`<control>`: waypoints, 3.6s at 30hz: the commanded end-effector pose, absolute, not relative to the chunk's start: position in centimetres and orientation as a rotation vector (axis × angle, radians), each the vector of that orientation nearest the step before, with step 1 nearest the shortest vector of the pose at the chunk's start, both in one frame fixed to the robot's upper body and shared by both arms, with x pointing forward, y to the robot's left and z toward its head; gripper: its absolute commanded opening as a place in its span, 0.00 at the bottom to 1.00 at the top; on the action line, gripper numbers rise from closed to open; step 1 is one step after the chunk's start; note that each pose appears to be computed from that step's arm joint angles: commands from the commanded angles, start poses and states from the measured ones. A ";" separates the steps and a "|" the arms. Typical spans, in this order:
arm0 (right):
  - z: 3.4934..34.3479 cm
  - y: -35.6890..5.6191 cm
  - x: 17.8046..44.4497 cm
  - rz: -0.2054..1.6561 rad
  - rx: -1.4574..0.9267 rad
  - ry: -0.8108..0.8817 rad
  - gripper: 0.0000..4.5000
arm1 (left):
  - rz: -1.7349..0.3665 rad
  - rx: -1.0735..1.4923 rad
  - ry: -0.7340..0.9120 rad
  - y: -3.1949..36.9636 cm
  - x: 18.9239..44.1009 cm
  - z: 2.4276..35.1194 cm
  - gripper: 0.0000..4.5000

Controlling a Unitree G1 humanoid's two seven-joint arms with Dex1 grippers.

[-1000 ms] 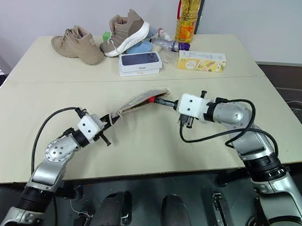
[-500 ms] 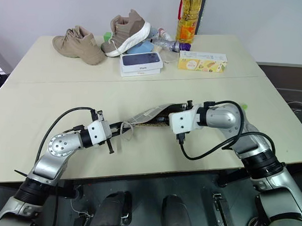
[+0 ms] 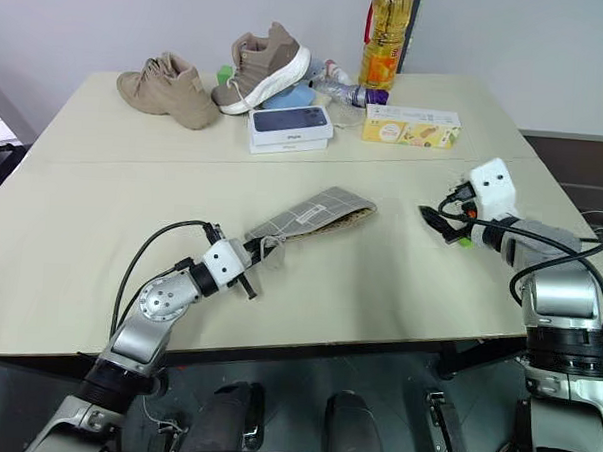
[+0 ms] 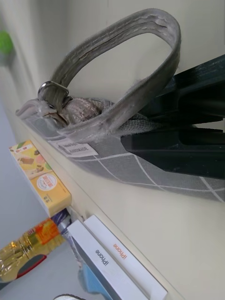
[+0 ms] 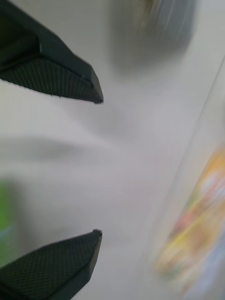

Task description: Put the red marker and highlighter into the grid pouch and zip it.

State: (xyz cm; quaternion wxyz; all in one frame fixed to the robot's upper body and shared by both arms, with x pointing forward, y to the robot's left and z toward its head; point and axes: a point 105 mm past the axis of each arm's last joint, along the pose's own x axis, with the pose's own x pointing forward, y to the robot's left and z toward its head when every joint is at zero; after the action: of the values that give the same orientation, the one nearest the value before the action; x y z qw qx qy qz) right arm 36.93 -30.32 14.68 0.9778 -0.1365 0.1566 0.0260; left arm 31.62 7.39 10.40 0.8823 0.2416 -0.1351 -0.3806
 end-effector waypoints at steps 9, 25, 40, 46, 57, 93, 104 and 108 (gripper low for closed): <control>10.4 -33.3 37.2 -0.382 0.089 0.472 0.99 | -0.798 0.482 -0.351 5.7 31.5 11.6 0.00; 16.3 -26.9 38.8 0.023 -0.326 0.240 0.20 | -0.692 0.433 -0.349 8.1 32.5 12.6 0.00; 18.5 -17.1 34.0 0.709 -0.784 0.019 0.20 | -0.696 0.448 -0.357 8.8 32.7 13.1 0.00; 18.5 -17.0 33.0 0.772 -0.739 0.026 0.20 | -0.683 0.445 -0.354 8.9 32.9 13.0 0.00; 18.3 -18.6 32.9 0.754 -0.742 0.065 0.20 | -0.693 0.442 -0.358 8.7 32.9 13.0 0.00; 23.1 -14.9 32.9 0.899 -0.979 -0.145 0.97 | -0.863 0.415 -0.367 6.2 31.4 13.3 0.00; 19.8 -12.3 29.5 1.001 -0.332 0.027 0.97 | -0.724 0.262 -0.385 5.8 33.2 14.9 0.00; 18.0 -10.1 30.4 0.952 -0.280 0.050 0.97 | -0.707 0.267 -0.389 5.5 33.4 15.0 0.00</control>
State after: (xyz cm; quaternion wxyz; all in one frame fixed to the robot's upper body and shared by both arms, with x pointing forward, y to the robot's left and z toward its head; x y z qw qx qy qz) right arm 30.29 -10.77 17.08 0.8741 -0.1255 0.0467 0.4670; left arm 33.41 5.66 13.78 0.9132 0.1279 -0.1658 -0.3495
